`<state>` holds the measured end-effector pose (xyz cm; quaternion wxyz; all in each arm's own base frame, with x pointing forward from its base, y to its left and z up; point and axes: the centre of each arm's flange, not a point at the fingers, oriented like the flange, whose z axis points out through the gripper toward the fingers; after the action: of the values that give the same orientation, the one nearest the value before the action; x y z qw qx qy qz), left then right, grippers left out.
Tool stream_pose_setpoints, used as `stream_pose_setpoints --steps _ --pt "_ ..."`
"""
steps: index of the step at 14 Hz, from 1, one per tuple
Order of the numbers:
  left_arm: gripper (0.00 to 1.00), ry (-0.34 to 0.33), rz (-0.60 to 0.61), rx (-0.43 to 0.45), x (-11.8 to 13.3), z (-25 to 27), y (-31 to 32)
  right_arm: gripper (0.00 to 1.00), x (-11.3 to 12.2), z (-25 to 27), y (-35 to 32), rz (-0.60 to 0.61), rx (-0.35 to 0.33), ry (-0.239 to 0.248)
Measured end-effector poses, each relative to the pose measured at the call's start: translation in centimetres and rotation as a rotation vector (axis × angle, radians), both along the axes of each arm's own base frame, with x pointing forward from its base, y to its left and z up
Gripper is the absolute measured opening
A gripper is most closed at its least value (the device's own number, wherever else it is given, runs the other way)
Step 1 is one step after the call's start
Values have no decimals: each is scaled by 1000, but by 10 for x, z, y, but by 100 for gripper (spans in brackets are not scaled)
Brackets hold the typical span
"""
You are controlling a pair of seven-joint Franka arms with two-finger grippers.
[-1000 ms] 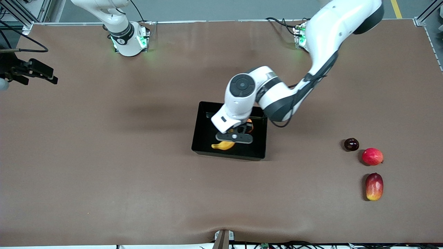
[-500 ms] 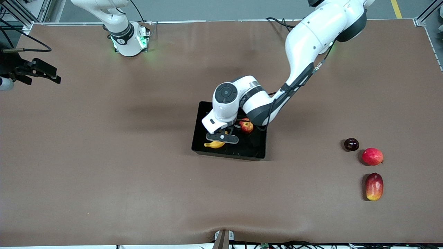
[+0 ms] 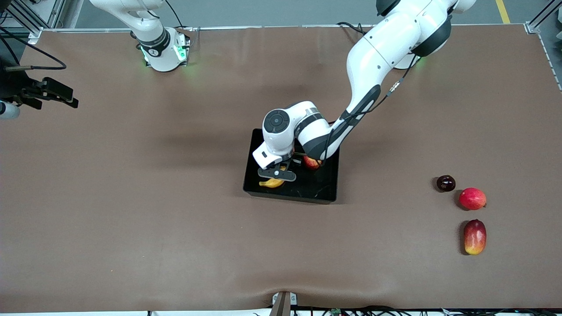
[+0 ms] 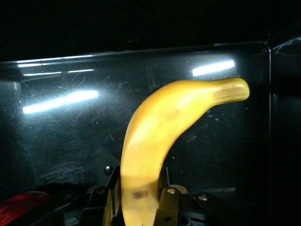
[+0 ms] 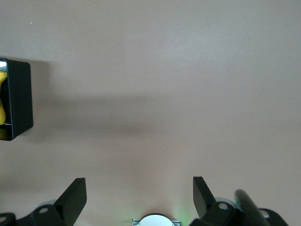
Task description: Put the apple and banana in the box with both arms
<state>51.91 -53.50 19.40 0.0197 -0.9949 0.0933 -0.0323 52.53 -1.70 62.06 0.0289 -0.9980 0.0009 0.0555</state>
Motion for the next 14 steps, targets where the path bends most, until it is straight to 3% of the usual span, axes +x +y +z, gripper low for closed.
stream_pose_setpoints --steps 1,4,7,9,14 --pt "39 -12 -1 5 1 1 -1 100 0 0 0 0 2 1" --pt "70 -59 27 -5 23 29 7 100 0 -1 1 -2 23 1" --pt "99 -129 119 2 68 119 52 100 0 -1 -2 -10 26 1" --pt "100 -167 196 43 89 194 100 100 0 -1 -3 -12 27 5" --pt "100 -201 345 133 99 314 200 100 0 -2 -7 -18 27 12"
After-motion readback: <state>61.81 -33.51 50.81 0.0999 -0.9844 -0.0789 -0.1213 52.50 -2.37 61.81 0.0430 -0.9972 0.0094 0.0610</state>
